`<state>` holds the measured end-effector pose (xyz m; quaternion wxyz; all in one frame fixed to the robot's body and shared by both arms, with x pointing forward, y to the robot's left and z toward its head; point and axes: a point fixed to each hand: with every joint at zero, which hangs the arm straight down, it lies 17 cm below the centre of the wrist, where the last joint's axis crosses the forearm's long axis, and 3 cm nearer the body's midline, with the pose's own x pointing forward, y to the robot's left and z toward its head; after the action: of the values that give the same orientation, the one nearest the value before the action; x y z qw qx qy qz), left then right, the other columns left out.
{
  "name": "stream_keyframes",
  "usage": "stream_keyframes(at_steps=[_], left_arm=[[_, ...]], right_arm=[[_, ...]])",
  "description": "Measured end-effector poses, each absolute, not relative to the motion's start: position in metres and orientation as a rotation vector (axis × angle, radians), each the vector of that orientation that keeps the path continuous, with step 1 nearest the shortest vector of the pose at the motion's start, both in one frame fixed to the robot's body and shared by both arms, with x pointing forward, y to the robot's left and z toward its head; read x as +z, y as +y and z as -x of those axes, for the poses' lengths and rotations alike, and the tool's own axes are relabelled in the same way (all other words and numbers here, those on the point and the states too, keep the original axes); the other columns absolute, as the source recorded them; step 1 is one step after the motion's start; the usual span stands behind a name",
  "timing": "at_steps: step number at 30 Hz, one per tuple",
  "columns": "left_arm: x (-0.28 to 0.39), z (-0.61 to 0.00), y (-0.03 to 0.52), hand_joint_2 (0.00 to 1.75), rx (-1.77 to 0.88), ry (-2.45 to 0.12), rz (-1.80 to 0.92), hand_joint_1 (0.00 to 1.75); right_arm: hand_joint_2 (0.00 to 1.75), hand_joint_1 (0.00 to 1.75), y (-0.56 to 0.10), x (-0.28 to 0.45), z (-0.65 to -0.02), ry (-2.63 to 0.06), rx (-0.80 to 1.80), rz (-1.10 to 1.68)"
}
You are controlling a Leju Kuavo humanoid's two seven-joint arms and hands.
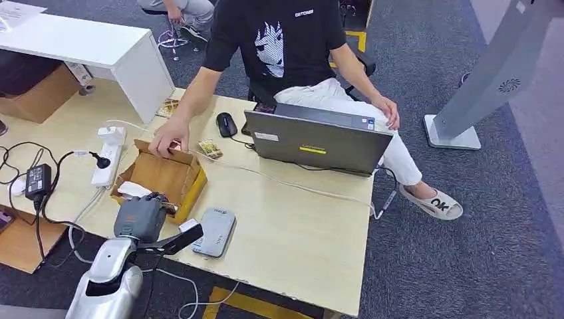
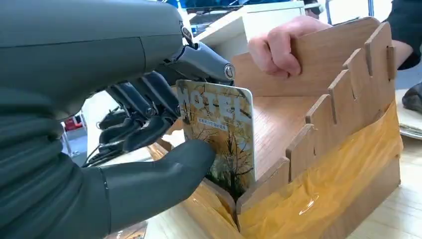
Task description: Pass the card to the sensor for recognition and then transmit it.
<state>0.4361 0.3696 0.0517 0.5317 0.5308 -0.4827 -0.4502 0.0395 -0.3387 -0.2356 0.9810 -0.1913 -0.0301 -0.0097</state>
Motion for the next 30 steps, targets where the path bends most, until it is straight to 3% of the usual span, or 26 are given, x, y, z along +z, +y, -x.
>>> stream_keyframes(at_steps=[30], left_arm=[[0.0510, -0.4357, 0.3696, 1.75, -1.068, -1.150, -1.264, 1.75]], right_arm=[[1.75, 0.00, -0.3388, -0.2356, -0.0396, -0.061, -0.020, 0.385]])
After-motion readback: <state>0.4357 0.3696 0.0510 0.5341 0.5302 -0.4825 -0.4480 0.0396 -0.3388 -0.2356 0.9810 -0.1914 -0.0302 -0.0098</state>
